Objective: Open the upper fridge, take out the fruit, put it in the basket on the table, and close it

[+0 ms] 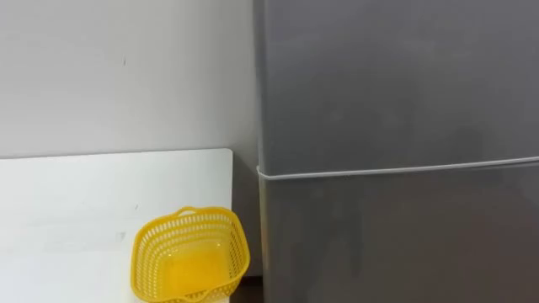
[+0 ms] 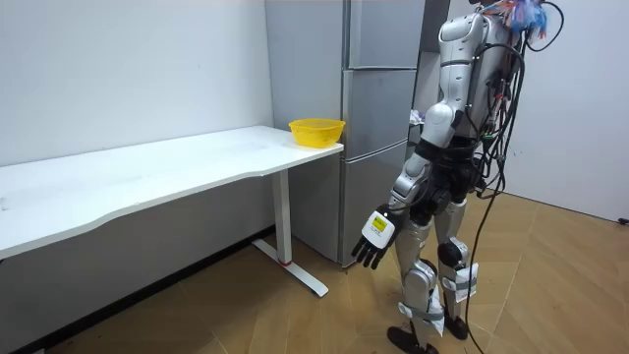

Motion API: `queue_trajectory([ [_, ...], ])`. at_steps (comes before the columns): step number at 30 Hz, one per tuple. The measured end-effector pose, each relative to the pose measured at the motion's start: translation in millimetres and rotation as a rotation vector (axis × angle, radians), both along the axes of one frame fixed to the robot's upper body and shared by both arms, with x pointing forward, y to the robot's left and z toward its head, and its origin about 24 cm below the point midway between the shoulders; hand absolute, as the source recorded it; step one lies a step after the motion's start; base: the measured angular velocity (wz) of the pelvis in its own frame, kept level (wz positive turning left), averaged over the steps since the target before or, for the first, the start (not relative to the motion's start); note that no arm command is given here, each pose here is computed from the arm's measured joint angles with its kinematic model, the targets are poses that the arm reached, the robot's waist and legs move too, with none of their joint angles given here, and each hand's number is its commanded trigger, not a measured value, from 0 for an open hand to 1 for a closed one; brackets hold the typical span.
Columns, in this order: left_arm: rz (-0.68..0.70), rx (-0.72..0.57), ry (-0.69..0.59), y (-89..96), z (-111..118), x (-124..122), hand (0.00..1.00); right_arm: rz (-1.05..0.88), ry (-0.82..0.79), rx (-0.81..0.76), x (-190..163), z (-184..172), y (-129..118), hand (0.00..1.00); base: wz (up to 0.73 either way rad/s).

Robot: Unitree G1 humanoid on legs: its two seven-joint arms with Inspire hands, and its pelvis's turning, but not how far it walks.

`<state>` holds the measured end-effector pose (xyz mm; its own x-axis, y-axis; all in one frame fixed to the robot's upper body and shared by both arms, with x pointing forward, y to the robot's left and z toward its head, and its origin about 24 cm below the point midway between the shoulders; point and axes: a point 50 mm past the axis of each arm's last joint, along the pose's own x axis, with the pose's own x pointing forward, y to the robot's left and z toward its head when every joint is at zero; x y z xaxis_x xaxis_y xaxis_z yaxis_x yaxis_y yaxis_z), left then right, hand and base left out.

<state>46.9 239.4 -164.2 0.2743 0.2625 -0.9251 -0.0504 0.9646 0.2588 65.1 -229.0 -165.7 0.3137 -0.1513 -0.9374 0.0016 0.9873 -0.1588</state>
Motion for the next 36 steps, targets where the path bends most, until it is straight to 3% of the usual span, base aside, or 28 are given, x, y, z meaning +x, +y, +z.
queue_trajectory([
  [21,0.076,0.067,0.007,2.5,0,-10,0.00,-0.010,0.001,0.007,-2,0,-1,0.00,0.00],
  [27,0.145,0.083,0.001,2.3,0,-16,0.00,-0.037,0.007,0.010,-7,-1,-1,0.00,0.01],
  [36,0.391,0.162,-0.020,11.0,2,-21,0.00,-0.045,0.013,0.006,-9,-1,-1,0.00,0.06],
])
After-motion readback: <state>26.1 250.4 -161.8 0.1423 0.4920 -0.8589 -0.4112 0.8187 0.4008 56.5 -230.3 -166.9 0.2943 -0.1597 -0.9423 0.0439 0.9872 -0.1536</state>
